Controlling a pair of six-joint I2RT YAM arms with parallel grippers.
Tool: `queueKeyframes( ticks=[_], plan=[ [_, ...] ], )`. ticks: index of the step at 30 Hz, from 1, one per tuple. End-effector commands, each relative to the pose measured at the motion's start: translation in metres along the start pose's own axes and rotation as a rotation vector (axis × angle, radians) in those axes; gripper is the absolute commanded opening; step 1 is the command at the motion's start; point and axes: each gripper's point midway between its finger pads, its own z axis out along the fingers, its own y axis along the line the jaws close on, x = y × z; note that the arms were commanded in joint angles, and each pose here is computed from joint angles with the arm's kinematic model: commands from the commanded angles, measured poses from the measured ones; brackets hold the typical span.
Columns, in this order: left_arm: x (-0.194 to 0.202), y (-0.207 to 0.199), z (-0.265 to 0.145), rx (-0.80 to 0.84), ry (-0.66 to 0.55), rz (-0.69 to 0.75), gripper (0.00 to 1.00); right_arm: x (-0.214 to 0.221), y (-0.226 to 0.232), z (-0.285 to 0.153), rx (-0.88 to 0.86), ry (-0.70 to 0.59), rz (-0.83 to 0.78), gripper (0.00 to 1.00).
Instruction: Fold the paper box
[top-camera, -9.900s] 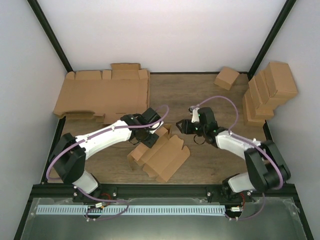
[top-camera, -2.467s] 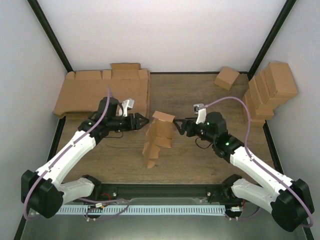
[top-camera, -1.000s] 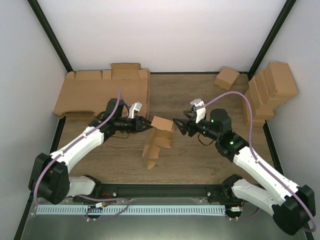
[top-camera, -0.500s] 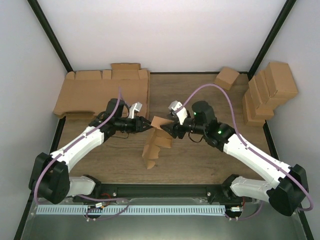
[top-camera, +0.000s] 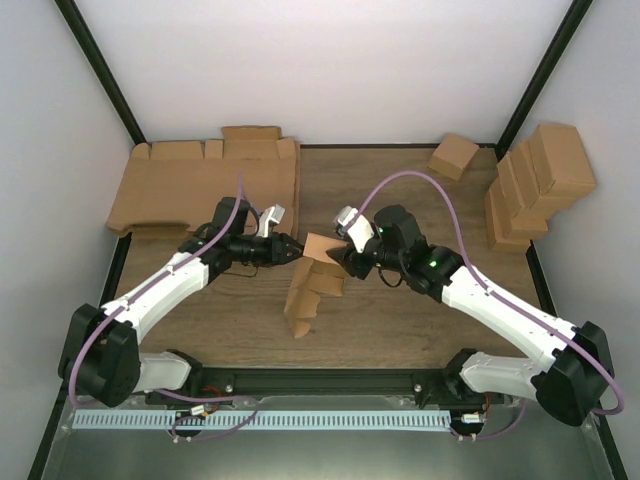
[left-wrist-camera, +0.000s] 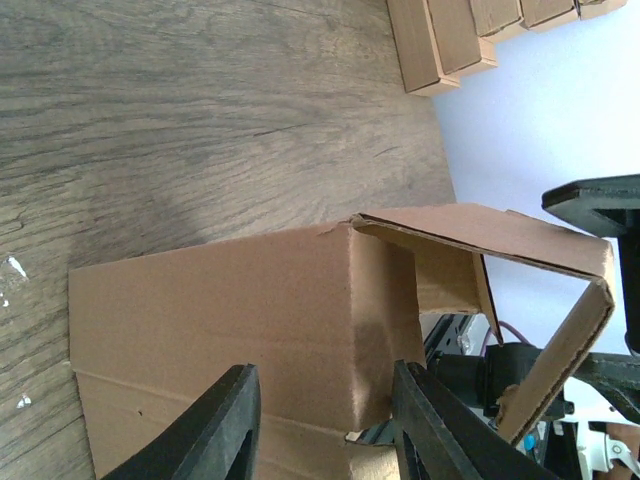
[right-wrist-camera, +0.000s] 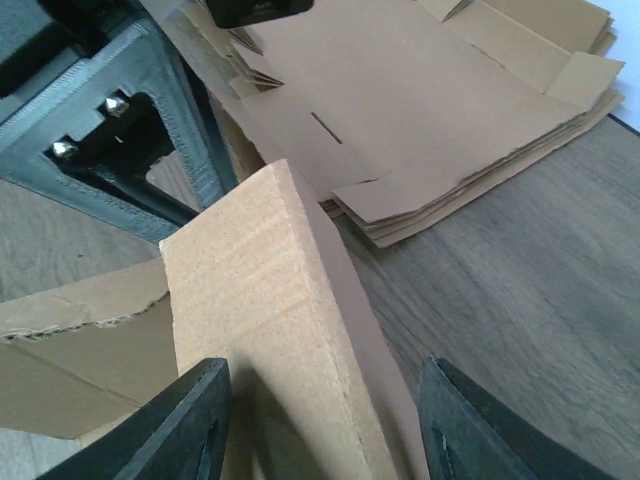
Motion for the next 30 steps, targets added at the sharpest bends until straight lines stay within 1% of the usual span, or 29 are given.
queueKeyframes(
  ticks=[1, 7, 12, 20, 23, 30],
  plan=[
    [-0.004, -0.008, -0.004, 0.017, -0.003, 0.033, 0.39, -0.022, -0.011, -0.006, 0.070, -0.048, -0.036, 0.54],
    [-0.005, -0.015, -0.011, 0.011, -0.007, 0.054, 0.41, -0.029, -0.012, -0.011, 0.084, -0.079, -0.042, 0.54],
    [-0.005, -0.018, -0.015, 0.009, -0.015, 0.058, 0.44, -0.022, -0.012, -0.006, 0.084, -0.051, -0.040, 0.52],
    [-0.006, -0.019, -0.021, -0.011, -0.038, 0.062, 0.44, -0.009, -0.007, 0.001, 0.110, -0.011, -0.064, 0.52],
    [-0.006, -0.018, -0.020, -0.009, -0.033, 0.057, 0.43, -0.004, -0.001, 0.004, 0.110, 0.007, -0.082, 0.52],
    [-0.001, -0.012, -0.013, 0.000, -0.014, 0.041, 0.37, 0.008, 0.007, 0.008, 0.120, 0.058, -0.124, 0.53]
  ],
)
